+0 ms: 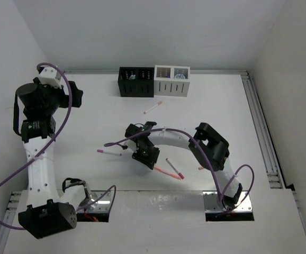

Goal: Sort the stationery into containers
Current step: Pick up the pen from the center of the board.

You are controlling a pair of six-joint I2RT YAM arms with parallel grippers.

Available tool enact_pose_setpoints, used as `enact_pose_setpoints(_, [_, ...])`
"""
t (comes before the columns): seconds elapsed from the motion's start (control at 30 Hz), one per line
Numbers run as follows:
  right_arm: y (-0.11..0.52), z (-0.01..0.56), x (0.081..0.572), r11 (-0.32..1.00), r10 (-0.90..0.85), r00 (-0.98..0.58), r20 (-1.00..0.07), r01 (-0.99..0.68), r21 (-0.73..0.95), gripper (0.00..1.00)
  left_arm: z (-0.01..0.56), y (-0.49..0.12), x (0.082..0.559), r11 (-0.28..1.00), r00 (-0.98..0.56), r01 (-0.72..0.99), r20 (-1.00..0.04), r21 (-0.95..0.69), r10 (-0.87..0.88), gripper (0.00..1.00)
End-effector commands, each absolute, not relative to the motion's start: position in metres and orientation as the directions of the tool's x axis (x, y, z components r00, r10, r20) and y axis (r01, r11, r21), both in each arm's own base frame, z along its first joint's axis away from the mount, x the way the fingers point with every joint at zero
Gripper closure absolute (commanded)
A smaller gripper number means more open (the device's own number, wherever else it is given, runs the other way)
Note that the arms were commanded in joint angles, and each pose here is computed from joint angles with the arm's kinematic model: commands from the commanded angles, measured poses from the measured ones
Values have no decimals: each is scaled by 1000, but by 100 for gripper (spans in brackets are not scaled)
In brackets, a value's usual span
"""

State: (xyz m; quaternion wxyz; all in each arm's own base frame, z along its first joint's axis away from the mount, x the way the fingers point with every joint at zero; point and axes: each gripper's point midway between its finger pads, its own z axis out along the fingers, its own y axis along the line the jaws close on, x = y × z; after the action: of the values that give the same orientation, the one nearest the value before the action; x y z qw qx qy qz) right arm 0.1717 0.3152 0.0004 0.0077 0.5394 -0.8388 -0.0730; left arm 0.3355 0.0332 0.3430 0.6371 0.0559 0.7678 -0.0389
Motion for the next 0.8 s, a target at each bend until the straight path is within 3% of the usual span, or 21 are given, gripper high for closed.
enact_pose_setpoints(0.0, [326, 1, 184, 402, -906, -411, -98, -910, 103, 62, 354, 31, 338, 989, -136, 145, -991, -12, 8, 0])
enact_pose_setpoints(0.33, [312, -21, 176, 413, -904, -423, -60, -901, 136, 68, 353, 32, 343, 988, -131, 152, -991, -14, 6, 0])
enact_pose_setpoints(0.43, [309, -26, 180, 386, -917, -395, -60, -914, 127, 73, 353, 31, 344, 988, -131, 153, -991, -18, 2, 0])
enact_pose_setpoints(0.5, [309, -26, 183, 386, -916, -395, -68, -915, 120, 85, 353, 31, 345, 988, -133, 156, -991, -22, -1, 0])
enact_pose_setpoints(0.6, [316, -13, 189, 369, -916, -381, -123, -923, 113, 100, 352, 32, 347, 988, -133, 156, -991, -24, -3, 0])
enact_pose_setpoints(0.77, [350, 46, 213, 300, -880, -334, -338, -942, 150, 100, 356, 33, 352, 977, -114, 189, -990, -103, -82, 0])
